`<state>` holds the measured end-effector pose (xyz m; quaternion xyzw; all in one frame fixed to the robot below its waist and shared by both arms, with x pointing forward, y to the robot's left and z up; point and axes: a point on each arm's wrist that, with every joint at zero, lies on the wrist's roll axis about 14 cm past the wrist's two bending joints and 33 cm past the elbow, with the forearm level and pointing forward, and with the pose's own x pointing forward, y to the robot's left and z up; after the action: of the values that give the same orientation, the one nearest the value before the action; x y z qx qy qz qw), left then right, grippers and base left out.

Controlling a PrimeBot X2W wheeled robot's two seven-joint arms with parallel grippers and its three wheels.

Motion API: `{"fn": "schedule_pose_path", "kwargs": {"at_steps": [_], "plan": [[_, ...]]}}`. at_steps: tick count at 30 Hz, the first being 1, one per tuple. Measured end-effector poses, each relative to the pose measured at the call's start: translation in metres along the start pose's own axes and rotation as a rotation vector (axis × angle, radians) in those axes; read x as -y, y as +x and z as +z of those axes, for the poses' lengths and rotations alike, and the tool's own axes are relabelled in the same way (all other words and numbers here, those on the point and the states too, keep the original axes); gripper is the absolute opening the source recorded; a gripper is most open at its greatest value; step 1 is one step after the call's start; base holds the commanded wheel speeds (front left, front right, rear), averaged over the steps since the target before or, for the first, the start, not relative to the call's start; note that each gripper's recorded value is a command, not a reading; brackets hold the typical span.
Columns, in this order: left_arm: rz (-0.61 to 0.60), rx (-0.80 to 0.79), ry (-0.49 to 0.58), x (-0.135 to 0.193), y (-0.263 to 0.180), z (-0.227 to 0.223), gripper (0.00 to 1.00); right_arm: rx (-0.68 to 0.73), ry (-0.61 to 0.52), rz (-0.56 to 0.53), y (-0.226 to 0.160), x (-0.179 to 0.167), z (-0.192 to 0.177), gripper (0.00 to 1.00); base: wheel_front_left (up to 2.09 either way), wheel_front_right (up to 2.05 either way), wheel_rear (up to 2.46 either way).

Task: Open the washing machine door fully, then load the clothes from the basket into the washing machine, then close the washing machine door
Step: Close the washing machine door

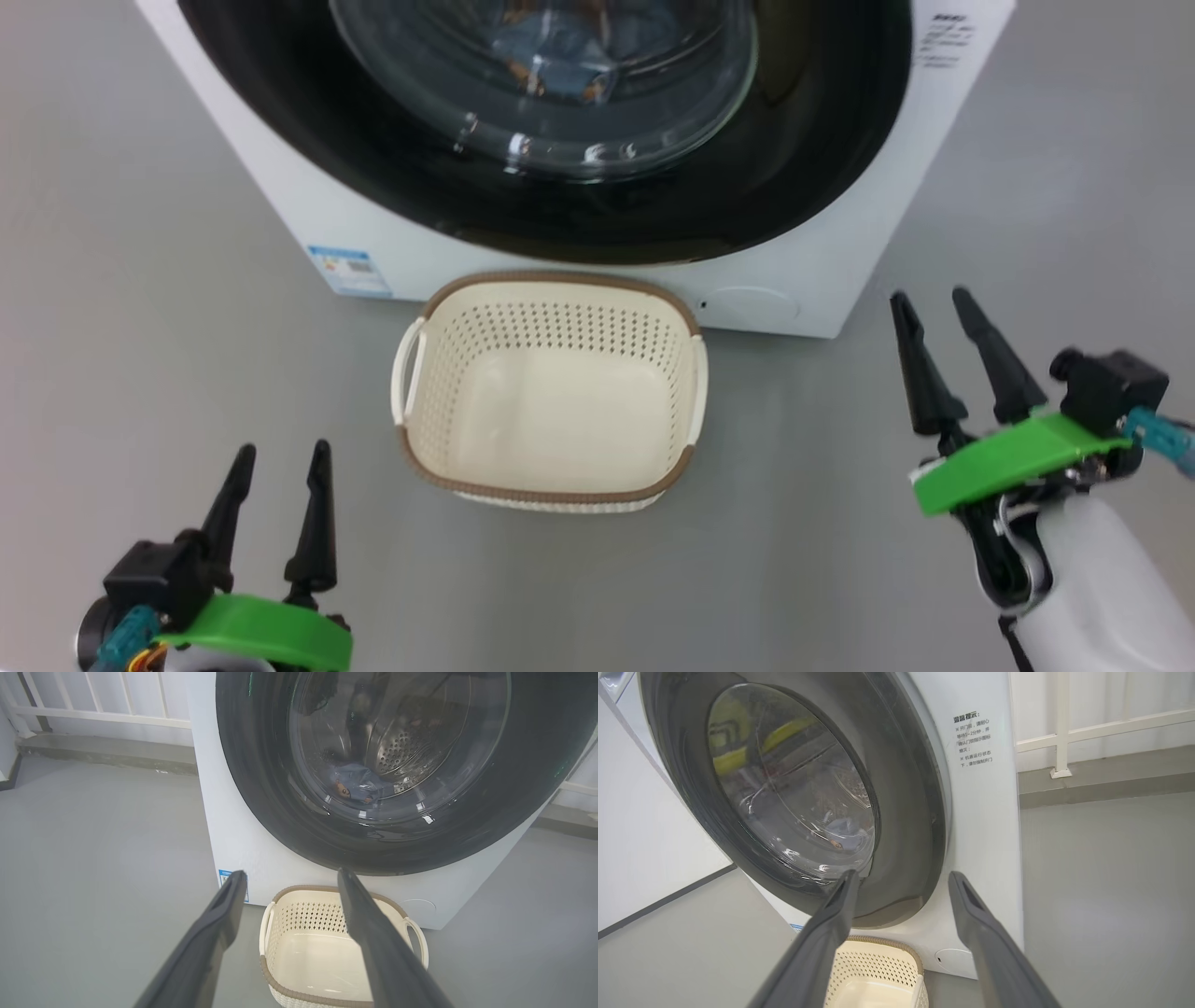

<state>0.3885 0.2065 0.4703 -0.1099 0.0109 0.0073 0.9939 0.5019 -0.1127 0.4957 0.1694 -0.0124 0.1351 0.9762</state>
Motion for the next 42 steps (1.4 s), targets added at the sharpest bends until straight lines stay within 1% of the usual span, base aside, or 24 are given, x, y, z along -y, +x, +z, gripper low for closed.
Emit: {"fn": "schedule_pose_path", "kwargs": {"at_steps": [11,21,34,42], "plan": [[-0.062,-0.021,0.002,0.016,-0.014,-0.005,1.00,-0.022,-0.028,-0.115,-0.066,0.031,0.005,1.00,0.00,0.00,0.00],[-0.103,-0.024,0.009,0.027,-0.018,-0.005,1.00,-0.015,-0.050,-0.187,-0.107,0.051,0.013,1.00,0.00,0.00,0.00],[-0.101,-0.031,0.012,0.025,-0.023,-0.007,1.00,-0.007,-0.053,-0.257,-0.135,0.069,0.017,1.00,0.00,0.00,0.00],[-0.104,-0.030,0.015,0.025,-0.021,-0.007,1.00,-0.004,-0.048,-0.271,-0.136,0.072,0.017,1.00,0.00,0.00,0.00]]}}
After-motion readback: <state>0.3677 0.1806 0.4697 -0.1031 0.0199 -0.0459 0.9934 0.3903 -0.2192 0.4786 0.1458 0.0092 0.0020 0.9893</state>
